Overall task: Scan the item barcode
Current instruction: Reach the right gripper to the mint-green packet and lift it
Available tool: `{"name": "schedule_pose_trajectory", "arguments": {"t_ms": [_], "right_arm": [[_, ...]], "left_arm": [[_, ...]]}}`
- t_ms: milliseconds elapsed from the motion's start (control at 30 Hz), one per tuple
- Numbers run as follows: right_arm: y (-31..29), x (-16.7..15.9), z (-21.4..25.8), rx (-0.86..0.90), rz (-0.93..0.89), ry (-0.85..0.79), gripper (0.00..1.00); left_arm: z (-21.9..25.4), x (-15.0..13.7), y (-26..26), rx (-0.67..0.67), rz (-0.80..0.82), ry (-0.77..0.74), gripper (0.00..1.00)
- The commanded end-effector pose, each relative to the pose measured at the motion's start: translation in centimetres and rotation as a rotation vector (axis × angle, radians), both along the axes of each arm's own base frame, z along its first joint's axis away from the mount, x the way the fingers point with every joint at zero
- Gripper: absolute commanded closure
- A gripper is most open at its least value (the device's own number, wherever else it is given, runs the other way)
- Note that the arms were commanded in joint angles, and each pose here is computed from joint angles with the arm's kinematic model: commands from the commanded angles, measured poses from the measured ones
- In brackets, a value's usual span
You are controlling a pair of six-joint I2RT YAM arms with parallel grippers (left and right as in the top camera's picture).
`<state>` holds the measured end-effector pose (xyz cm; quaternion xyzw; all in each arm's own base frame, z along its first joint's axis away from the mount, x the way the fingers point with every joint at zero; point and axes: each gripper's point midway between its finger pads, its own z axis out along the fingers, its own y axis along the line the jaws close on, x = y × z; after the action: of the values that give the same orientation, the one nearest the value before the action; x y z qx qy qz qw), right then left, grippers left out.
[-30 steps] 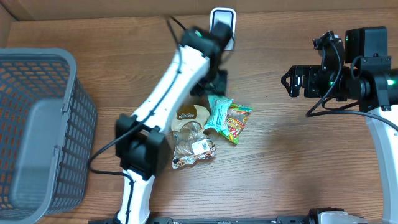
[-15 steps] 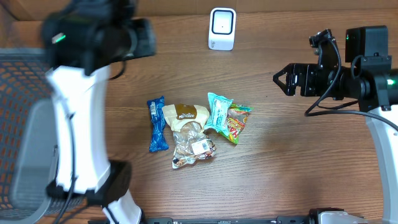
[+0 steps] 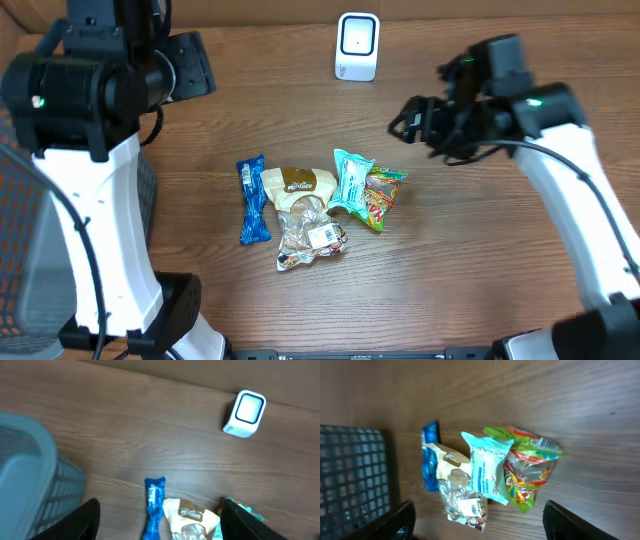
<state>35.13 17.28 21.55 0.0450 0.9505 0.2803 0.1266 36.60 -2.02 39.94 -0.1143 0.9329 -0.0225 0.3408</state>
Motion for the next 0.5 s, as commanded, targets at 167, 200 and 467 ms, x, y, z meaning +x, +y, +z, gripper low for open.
{"name": "schedule_pose_trajectory", "arguments": {"t_ms": [167, 200, 467], "right_arm": [[5.0, -0.5, -7.0, -0.107, 0.006, 0.169, 0.23], [5.1, -0.5, -7.6, -0.123, 0.008, 0.174, 0.23], [7.8, -0.5, -10.9, -0.218, -0.007, 0.167, 0.24]], "left_arm": [[-7.0, 4.0, -4.8, -0.067, -0.135, 0.200, 0.40], [-7.5, 4.2, -5.0, -0.065, -0.138, 0.214, 0.40], [-12.0, 6.2, -6.5, -0.074, -0.142, 0.324, 0.41]]}}
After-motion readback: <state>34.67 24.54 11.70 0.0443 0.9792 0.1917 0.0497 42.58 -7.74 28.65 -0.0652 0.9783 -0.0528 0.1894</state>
